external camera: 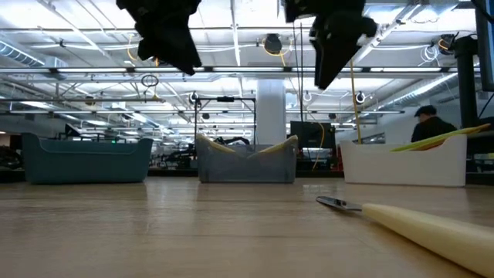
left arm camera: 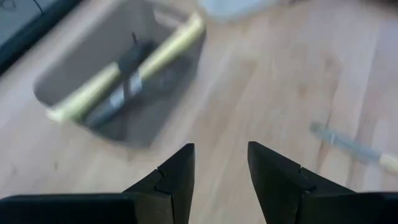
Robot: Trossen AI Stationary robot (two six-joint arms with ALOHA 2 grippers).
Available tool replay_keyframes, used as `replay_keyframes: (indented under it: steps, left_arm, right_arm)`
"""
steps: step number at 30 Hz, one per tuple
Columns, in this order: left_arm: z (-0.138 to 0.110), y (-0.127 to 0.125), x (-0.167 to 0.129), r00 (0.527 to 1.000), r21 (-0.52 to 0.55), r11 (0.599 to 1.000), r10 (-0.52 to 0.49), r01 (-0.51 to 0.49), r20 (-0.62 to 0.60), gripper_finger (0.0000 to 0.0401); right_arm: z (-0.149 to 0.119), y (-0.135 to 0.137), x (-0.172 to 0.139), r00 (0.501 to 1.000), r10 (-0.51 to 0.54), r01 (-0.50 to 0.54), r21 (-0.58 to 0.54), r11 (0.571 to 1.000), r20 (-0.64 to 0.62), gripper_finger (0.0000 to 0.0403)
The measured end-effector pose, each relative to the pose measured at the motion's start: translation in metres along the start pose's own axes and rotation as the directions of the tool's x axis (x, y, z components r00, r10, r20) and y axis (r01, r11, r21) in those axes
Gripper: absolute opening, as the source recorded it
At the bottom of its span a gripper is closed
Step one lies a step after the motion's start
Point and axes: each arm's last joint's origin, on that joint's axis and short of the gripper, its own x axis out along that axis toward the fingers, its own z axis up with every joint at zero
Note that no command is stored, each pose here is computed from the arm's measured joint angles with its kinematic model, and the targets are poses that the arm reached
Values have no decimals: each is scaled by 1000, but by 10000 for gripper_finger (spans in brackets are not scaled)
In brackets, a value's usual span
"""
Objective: Pick & Place Kitchen Items
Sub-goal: Put the yellow table knife into the black bin
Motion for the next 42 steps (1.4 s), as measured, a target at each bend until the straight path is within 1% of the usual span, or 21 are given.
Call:
replay_keyframes:
  steps: [2, 3, 6, 9, 10, 12, 15, 16, 19, 21, 25, 26, 27, 29, 31, 32, 33, 37, 40, 42]
  left_arm:
    - [-5, -8, 8, 1000, 20, 1000, -5, 6, -19, 152]
    - [-4, -13, 11, 1000, 19, 1000, -23, 23, -3, 152]
    - [-11, -24, 20, 999, 46, 998, -36, 37, -24, 152]
    - [-15, -34, 26, 998, 63, 996, -58, 60, -24, 152]
    - [-18, -35, 27, 998, 72, 996, -54, 56, -37, 152]
    - [-17, -40, 30, 998, 71, 995, -68, 69, -18, 152]
    - [-23, -42, 29, 996, 91, 993, -68, 72, -49, 152]
    - [-21, -44, 29, 996, 86, 993, -81, 83, -33, 152]
    - [-22, -46, 30, 996, 91, 992, -83, 86, -37, 152]
    - [-23, -46, 30, 996, 93, 992, -85, 88, -39, 152]
    - [-23, -46, 29, 996, 92, 992, -87, 90, -37, 152]
    - [-23, -46, 29, 996, 93, 992, -86, 89, -38, 152]
    - [-23, -46, 29, 996, 94, 992, -85, 88, -40, 152]
    - [-23, -46, 29, 996, 101, 991, -86, 90, -38, 152]
    - [-23, -46, 29, 996, 115, 989, -86, 89, -38, 152]
    - [-23, -46, 29, 996, 120, 989, -86, 90, -36, 152]
    - [-22, -46, 29, 996, 123, 989, -85, 89, -34, 152]
    - [-22, -44, 30, 997, 116, 990, -77, 80, -31, 152]
    - [-21, -44, 30, 997, 123, 989, -76, 79, -31, 152]
    - [-21, -44, 30, 997, 132, 988, -75, 79, -31, 152]
  right_arm:
    - [-3, 9, -7, 999, 32, -32, 0, 999, 12, 171]
    - [-3, 14, -10, 999, 47, -47, -3, 999, 19, 171]
    - [-7, 30, -18, 995, 97, -96, -35, 995, 27, 171]
    - [-10, 45, -26, 980, 194, -190, -83, 978, 38, 171]
    - [-11, 51, -27, 974, 224, -218, -107, 970, 46, 171]
    - [-13, 64, -27, 956, 288, -274, -170, 947, 63, 171]
    - [-21, 86, -26, 923, 372, -334, -278, 901, 99, 171]
    - [-23, 93, -25, 908, 403, -353, -307, 884, 116, 171]
    - [-29, 120, -15, 844, 491, -396, -368, 841, 214, 171]
    - [-36, 136, -6, 793, 550, -402, -453, 796, 262, 171]
    - [-52, 160, 11, 638, 683, -373, -634, 678, 355, 171]
    - [-56, 164, 14, 601, 709, -360, -667, 652, 369, 171]
    - [-59, 168, 17, 565, 729, -350, -688, 636, 387, 172]
    - [-59, 173, 21, 517, 739, -334, -692, 639, 433, 176]
    - [-56, 176, 28, 490, 736, -327, -685, 651, 467, 183]
    - [-54, 178, 32, 479, 737, -322, -685, 654, 478, 188]
    - [-52, 180, 36, 468, 748, -321, -698, 641, 471, 193]
    - [-47, 191, 54, 447, 804, -338, -757, 559, 393, 209]
    - [-48, 194, 66, 475, 802, -336, -768, 546, 363, 216]
    - [-49, 194, 72, 499, 795, -315, -783, 537, 344, 217]
